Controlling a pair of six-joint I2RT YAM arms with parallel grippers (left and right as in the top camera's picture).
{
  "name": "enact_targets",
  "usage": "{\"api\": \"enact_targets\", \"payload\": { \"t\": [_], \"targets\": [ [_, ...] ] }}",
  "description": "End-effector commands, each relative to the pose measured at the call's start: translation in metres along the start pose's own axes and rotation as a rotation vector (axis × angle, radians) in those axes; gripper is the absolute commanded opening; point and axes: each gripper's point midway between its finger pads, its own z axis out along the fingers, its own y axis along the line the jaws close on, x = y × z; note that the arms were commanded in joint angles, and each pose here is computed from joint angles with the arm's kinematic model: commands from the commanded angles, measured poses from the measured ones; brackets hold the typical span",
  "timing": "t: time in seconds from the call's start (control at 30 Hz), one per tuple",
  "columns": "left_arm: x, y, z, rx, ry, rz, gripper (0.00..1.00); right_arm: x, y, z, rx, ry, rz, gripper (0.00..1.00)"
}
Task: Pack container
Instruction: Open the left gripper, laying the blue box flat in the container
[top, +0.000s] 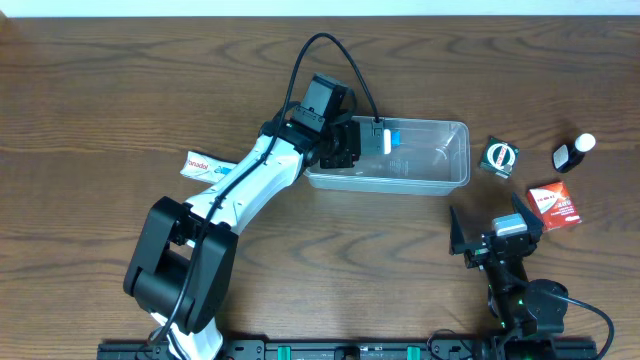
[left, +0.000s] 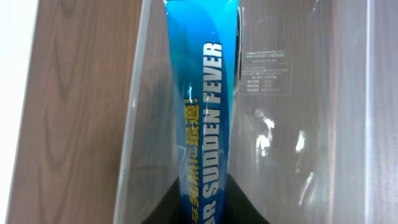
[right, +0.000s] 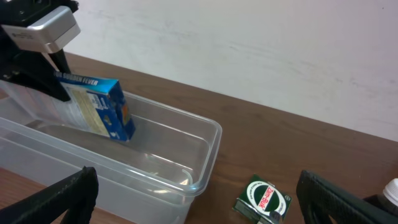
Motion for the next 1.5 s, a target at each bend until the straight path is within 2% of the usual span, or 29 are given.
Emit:
{"api": "enact_targets", "payload": {
  "t": [0.0, 0.5, 0.83, 0.9, 1.0, 1.1, 1.47],
  "targets": [
    [-0.002, 0.004, 0.002, -0.013, -0.003, 0.012, 0.21, 0.001, 0.002, 0.000, -0.007, 0.002, 0.007, 0.99],
    [0.002, 0.002, 0.008, -0.004, 0.002, 0.030, 0.27, 0.001, 0.002, 0.000, -0.007, 0.002, 0.007, 0.99],
    [0.009, 0.003, 0.012, -0.009, 0.034, 0.026, 0.27, 0.001, 0.002, 0.000, -0.007, 0.002, 0.007, 0.99],
    [0.010, 0.002, 0.012, -0.009, 0.034, 0.023, 0.32, 0.001, 0.002, 0.000, -0.007, 0.002, 0.007, 0.99],
    [0.009, 0.003, 0.011, -0.010, 0.034, 0.018, 0.34, 0.001, 0.002, 0.000, -0.007, 0.002, 0.007, 0.99],
    [0.006, 0.004, 0.007, -0.016, 0.030, -0.018, 0.43, 0.001, 0.002, 0.000, -0.007, 0.002, 0.007, 0.99],
    [-0.008, 0.004, -0.031, -0.024, 0.029, -0.023, 0.44, 0.001, 0.002, 0.000, -0.007, 0.002, 0.007, 0.99]
  ]
}}
